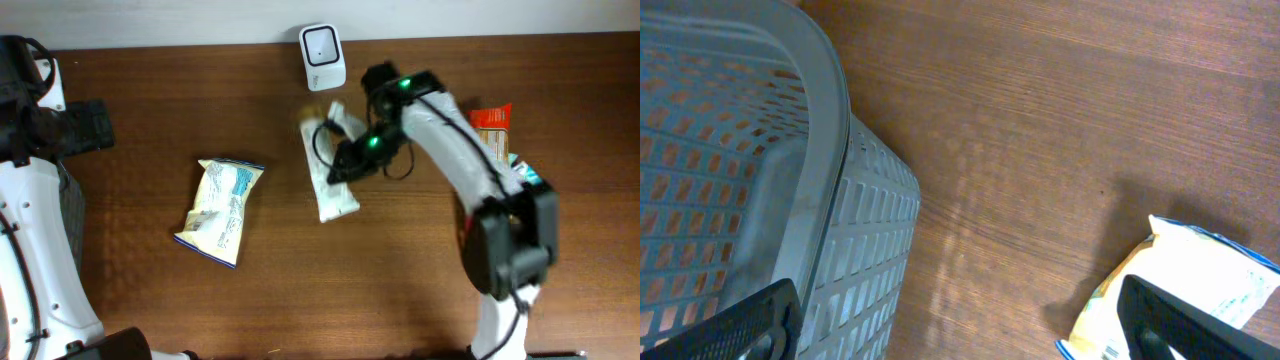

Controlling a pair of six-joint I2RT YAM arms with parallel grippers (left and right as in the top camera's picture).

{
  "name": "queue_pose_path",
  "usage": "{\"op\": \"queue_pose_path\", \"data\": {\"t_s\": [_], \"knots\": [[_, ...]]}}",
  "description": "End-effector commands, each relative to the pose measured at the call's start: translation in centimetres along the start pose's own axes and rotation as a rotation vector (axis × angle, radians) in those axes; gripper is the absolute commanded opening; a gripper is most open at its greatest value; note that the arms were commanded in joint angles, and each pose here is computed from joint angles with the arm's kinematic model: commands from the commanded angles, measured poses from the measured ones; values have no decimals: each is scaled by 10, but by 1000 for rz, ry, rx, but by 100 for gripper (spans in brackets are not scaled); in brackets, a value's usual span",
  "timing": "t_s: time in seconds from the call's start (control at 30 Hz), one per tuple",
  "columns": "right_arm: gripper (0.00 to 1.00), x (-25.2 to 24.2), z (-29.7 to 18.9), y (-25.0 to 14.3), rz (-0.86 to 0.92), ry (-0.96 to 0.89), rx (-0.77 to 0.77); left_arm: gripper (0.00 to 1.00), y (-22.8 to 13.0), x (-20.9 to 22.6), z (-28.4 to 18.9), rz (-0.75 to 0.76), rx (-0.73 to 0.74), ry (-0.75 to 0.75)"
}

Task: Scan the item barcode
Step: 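Raise the white tube bottle to the scanner and hold it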

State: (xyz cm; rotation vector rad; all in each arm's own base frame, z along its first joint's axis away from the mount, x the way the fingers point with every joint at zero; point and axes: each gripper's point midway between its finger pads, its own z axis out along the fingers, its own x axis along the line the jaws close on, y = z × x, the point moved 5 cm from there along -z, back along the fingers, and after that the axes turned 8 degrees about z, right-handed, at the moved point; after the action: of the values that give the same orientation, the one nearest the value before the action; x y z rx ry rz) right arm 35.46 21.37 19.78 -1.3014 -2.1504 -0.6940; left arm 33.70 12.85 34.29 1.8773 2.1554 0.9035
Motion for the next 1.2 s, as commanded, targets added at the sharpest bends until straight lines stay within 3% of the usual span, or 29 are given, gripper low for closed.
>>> {"op": "queue_pose_path", "data": {"t_s": [0.0,0.13,0.3,0.4,0.57,0.63,0.87,1.17], "knots": [[4,62,-72,-1,-205,47,-200,99,1,3,-6,-5,-17,8],[4,90,-101,-9,-301,24,-295,99,1,3,-6,-5,-17,8],[4,68,-108,14,-224,-170,-391,99,1,3,-6,-5,-17,8],[4,27,-124,53,-149,-502,-561,99,1,3,-6,-5,-17,8],[4,-29,-131,134,-212,-815,-830,99,1,3,-6,-5,-17,8],[4,-58,-130,167,-277,-1034,-924,99,1,3,-6,-5,-17,8],[4,-140,-65,199,-453,-1429,-772,99,1,3,-6,-5,-16,8],[4,-145,-27,199,-470,-1453,-708,99,1,3,-6,-5,-17,8]]}}
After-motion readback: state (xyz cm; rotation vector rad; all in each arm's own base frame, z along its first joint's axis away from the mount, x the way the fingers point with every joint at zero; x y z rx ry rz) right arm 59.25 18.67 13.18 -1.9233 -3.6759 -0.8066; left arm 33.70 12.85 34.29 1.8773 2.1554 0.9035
